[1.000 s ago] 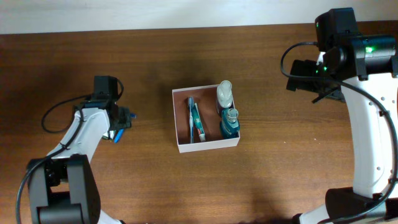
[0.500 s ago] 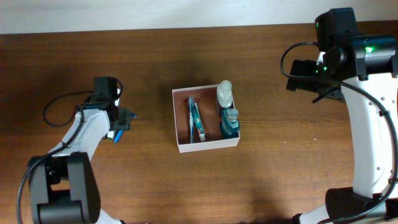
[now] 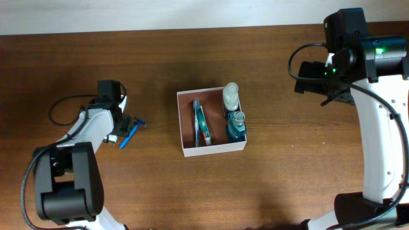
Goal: Pack container
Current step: 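Withdraw the left gripper left and move it over the blue razor, then lower the left gripper and close it on the razor handle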
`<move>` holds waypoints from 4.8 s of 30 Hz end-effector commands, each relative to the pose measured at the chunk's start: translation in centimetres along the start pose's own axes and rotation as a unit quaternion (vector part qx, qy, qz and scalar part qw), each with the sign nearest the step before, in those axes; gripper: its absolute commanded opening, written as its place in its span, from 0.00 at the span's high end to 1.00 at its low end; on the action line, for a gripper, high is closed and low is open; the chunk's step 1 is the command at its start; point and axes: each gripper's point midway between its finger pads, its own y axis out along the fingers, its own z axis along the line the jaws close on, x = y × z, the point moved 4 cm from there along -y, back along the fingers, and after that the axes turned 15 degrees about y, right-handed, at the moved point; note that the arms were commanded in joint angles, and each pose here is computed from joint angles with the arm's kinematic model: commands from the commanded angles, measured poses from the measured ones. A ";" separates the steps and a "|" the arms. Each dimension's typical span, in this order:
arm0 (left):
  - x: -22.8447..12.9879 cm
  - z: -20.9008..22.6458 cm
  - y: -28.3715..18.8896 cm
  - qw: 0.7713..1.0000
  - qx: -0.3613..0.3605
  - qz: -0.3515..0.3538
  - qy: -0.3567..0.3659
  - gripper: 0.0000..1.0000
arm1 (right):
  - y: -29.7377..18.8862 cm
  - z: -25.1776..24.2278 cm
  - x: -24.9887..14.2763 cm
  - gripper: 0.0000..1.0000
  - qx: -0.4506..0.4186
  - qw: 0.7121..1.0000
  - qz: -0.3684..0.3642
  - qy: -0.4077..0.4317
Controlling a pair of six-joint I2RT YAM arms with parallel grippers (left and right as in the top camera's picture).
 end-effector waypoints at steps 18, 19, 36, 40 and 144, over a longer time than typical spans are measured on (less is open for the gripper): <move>0.5 0.7 -0.4 0.999 -0.013 0.027 -0.043 0.49 | -0.2 -0.2 0.3 0.02 -0.005 1.000 -0.008 0.002; 0.7 0.9 -0.8 0.999 -0.017 0.025 -0.044 0.49 | -0.2 -0.2 0.3 0.02 -0.005 1.000 -0.008 0.002; 4.4 2.3 -8.2 0.988 -0.076 -0.114 -0.068 0.51 | -0.2 -0.2 0.3 0.02 -0.005 1.000 -0.008 0.002; 4.3 2.8 -9.5 0.987 -0.067 -0.126 -0.071 0.50 | -0.2 -0.2 0.3 0.02 -0.005 1.000 -0.008 0.002; 0.4 -6.4 -0.9 0.972 -0.208 -0.100 0.043 0.74 | -0.2 -0.2 0.3 0.02 -0.005 1.000 -0.008 0.002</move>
